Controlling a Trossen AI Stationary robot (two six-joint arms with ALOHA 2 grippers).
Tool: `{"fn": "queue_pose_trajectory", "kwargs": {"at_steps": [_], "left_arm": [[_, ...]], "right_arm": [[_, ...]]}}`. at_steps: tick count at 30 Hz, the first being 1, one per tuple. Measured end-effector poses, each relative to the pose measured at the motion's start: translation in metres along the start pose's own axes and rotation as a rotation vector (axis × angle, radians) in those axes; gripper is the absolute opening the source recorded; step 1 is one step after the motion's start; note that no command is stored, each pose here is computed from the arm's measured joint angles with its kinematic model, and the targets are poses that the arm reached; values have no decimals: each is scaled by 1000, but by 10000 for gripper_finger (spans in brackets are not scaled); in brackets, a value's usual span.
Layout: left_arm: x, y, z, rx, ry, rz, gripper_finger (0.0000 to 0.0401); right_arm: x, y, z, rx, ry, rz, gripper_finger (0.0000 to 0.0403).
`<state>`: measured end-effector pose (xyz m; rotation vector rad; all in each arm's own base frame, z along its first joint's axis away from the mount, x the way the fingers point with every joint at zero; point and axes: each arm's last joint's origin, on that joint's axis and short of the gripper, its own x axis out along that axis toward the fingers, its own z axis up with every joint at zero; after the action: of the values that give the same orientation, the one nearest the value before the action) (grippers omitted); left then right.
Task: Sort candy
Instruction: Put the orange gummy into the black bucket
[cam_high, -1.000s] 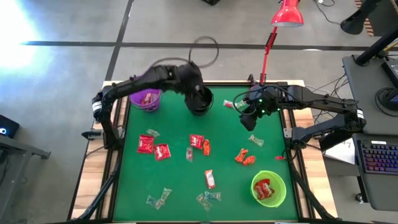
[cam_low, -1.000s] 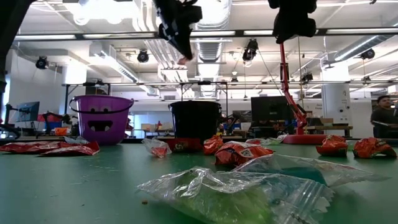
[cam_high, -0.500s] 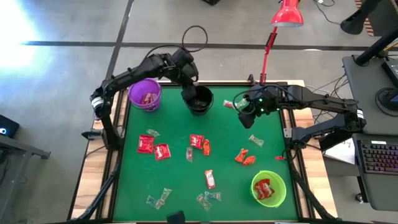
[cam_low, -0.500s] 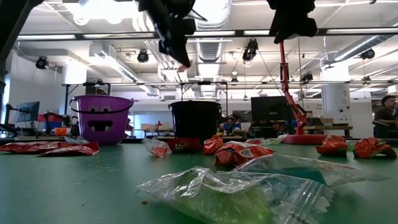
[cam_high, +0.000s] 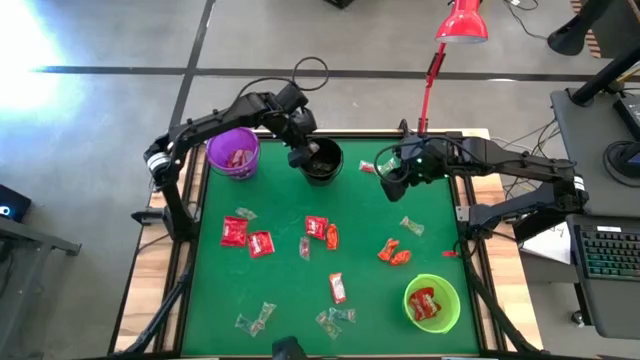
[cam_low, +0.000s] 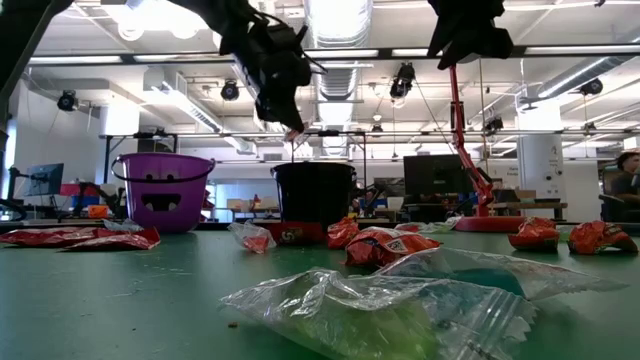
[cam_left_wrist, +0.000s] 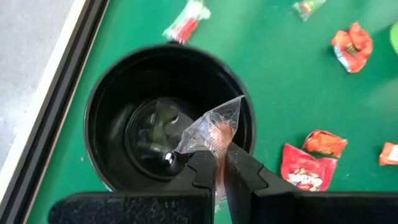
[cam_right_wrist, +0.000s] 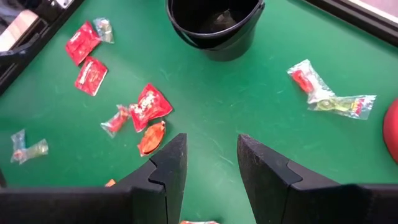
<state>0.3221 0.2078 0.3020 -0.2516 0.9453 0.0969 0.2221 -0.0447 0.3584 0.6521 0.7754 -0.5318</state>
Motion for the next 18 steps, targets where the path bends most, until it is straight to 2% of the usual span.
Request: {"fn": "queue_pose_trajectory", "kwargs": {"at_steps": [6,13,18], "left_arm": [[14,8,-2,10,17,0,0],[43,18,-7,12,84,-11,0],[51,21,-7,15,88,-9,6]], "right_arm": [[0,1,2,41,-17,11,132],[2,3,4,47,-30,22,132],[8,3,5,49,-32,-12,132]]}}
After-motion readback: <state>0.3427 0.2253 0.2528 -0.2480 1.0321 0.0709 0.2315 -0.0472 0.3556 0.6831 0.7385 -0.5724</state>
